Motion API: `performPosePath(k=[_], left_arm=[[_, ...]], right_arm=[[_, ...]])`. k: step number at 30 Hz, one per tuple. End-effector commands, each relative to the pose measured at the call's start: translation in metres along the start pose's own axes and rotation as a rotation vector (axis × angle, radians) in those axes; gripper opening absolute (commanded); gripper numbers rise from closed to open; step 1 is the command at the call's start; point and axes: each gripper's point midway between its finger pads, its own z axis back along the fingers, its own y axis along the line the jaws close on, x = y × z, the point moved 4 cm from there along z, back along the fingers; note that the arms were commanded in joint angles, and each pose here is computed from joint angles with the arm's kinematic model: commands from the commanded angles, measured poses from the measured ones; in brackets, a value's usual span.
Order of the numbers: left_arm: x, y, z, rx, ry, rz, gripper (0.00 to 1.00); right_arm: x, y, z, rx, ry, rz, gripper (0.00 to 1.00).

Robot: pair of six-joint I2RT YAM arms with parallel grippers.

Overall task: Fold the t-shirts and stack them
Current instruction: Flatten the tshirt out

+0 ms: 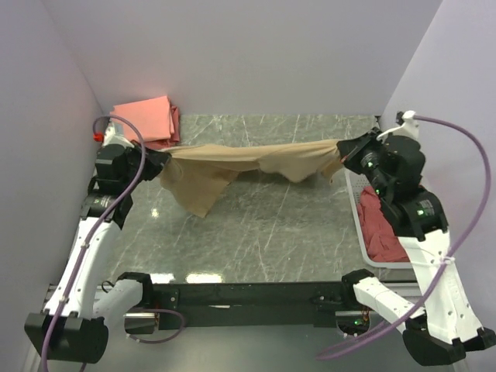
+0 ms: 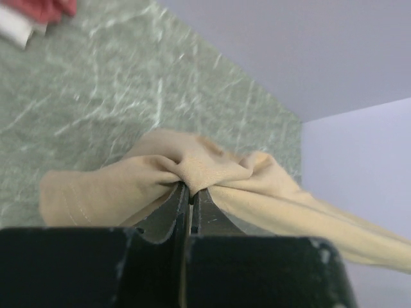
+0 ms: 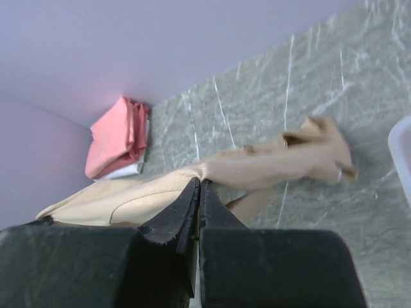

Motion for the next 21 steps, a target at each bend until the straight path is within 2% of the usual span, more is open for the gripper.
performPosePath(k=[1,4,7,8,10,11,12,13,14,15,17,18,21], left_arm=[[0.047,-0.035,0.031,-0.058,-0.182,-0.057,0.01],[0.069,-0.055,0.032,-0.095,-0.238,-0.058,0.0],[0.089,-0.074,0.012,-0.134,-0.261,-0.056,0.01],[0.102,-0.084,-0.001,-0.162,-0.291,-0.064,0.0],[0.118,-0.095,-0.014,-0.182,-0.323,-0.095,0.0],[0.121,-0.093,-0.036,-0.17,-0.305,-0.1,0.01],[0.144,-0.112,-0.034,-0.216,-0.353,-0.112,0.0],[0.149,-0.122,-0.039,-0.255,-0.338,-0.131,0.0],[0.167,-0.133,-0.049,-0.285,-0.35,-0.138,0.0],[0.177,-0.142,-0.052,-0.318,-0.354,-0.145,0.0],[0.197,-0.167,-0.054,-0.387,-0.356,-0.169,0.0],[0.212,-0.167,-0.052,-0.385,-0.378,-0.177,0.0],[0.237,-0.187,-0.036,-0.445,-0.411,-0.203,0.0]], right_arm=[[0.038,0.009,0.023,-0.004,-0.108,0.042,0.0],[0.062,0.029,0.015,0.04,-0.155,0.06,0.0],[0.085,0.051,-0.019,0.092,-0.205,0.091,0.0],[0.087,0.053,-0.046,0.085,-0.187,0.098,0.0],[0.109,0.069,-0.057,0.142,-0.227,0.09,0.0],[0.107,0.075,-0.079,0.179,-0.187,0.075,0.0],[0.13,0.085,-0.08,0.217,-0.253,0.063,0.0],[0.137,0.094,-0.085,0.257,-0.251,0.049,0.0],[0.134,0.097,-0.109,0.265,-0.213,0.046,0.0],[0.157,0.115,-0.095,0.315,-0.259,0.045,0.0],[0.162,0.121,-0.112,0.318,-0.242,0.033,0.0],[0.181,0.137,-0.093,0.374,-0.291,0.035,0.0],[0.193,0.147,-0.078,0.417,-0.324,0.025,0.0]])
